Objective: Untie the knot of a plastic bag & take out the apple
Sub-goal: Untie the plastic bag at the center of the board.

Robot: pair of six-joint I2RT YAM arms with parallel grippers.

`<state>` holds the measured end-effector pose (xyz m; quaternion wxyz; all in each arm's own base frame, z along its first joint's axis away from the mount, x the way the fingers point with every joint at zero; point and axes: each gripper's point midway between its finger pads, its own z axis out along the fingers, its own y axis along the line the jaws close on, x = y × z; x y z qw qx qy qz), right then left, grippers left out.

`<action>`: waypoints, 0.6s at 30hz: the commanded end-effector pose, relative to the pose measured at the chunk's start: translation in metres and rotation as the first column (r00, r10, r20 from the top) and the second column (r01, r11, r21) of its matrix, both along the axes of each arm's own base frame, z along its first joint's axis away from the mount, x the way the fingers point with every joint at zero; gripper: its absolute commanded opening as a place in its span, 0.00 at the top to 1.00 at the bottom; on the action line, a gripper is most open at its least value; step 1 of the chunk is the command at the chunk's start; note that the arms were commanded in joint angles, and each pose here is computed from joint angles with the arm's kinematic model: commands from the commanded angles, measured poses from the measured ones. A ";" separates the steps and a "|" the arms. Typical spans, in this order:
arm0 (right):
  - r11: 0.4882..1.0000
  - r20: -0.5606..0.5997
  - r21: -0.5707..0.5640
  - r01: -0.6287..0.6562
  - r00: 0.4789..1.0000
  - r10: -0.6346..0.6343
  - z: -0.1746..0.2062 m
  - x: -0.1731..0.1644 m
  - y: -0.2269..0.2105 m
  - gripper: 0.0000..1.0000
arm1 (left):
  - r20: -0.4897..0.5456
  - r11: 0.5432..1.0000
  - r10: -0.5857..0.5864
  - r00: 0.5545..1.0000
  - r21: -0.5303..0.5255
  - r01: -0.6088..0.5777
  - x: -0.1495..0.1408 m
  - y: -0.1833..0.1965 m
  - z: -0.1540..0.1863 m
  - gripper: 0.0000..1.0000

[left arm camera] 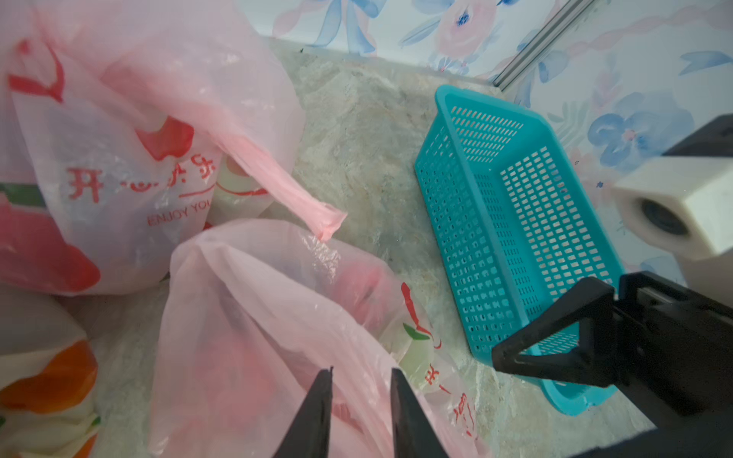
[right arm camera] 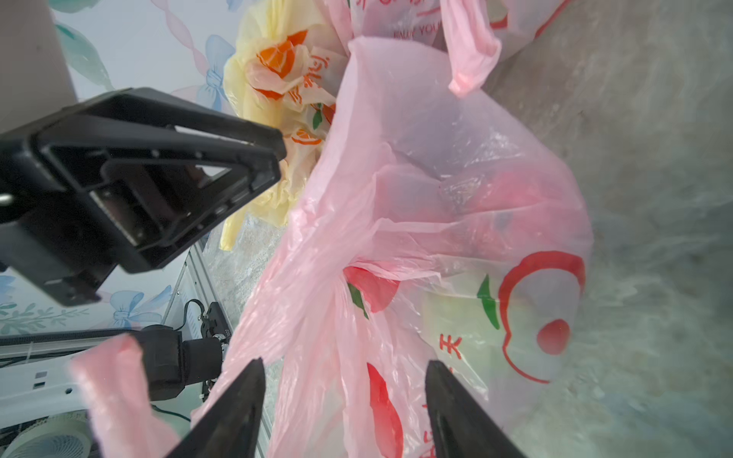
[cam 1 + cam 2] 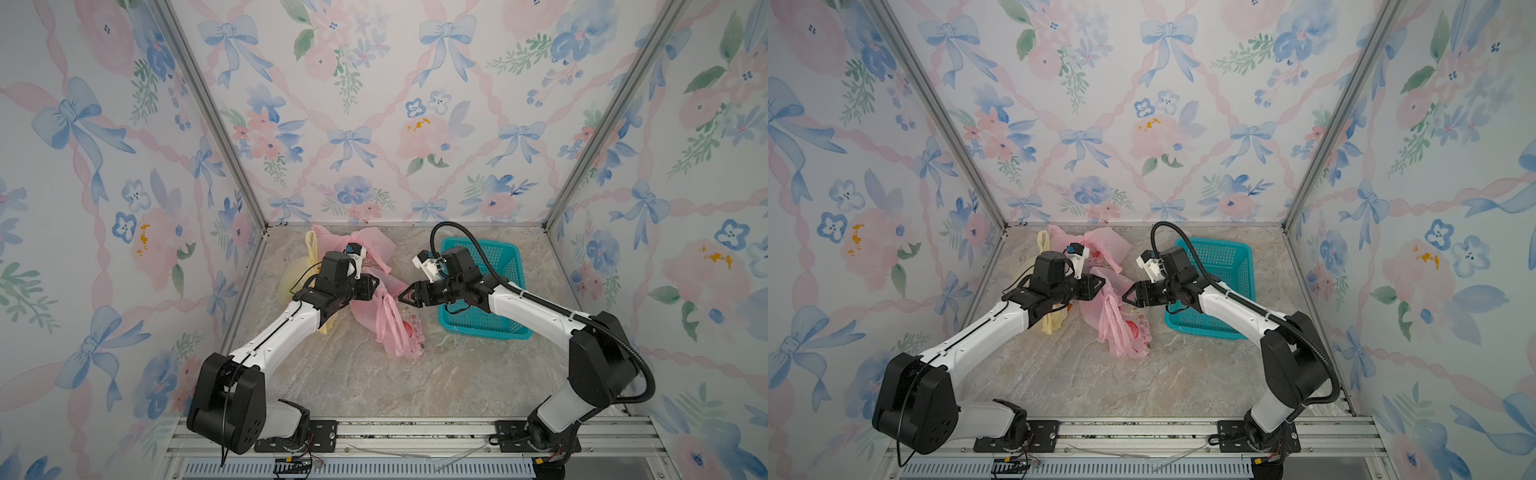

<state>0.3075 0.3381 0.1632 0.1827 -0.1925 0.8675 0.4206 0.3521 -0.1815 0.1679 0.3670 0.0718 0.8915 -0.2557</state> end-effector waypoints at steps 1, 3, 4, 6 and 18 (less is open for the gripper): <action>0.994 -0.011 0.089 -0.059 0.998 0.061 0.022 -0.007 0.028 0.34 | -0.061 0.996 0.056 0.997 0.067 -0.052 -0.016 0.019 -0.020 0.69; 0.997 0.006 0.026 -0.068 0.998 0.068 0.013 -0.009 0.030 0.34 | -0.073 0.995 0.074 0.995 0.075 -0.068 -0.021 0.024 -0.023 0.67; 0.998 0.022 -0.008 -0.065 0.998 0.065 0.008 -0.008 0.028 0.34 | -0.080 0.993 0.088 0.993 0.080 -0.082 -0.023 0.027 -0.024 0.66; 0.996 0.042 -0.071 -0.052 0.998 0.055 -0.004 -0.006 0.021 0.35 | -0.087 0.990 0.119 0.989 0.084 -0.112 -0.028 0.035 -0.028 0.63; 0.989 0.126 -0.142 -0.039 0.990 0.057 -0.018 0.004 -0.007 0.27 | -0.130 0.991 0.015 0.991 -0.127 -0.032 -0.042 0.009 -0.027 0.48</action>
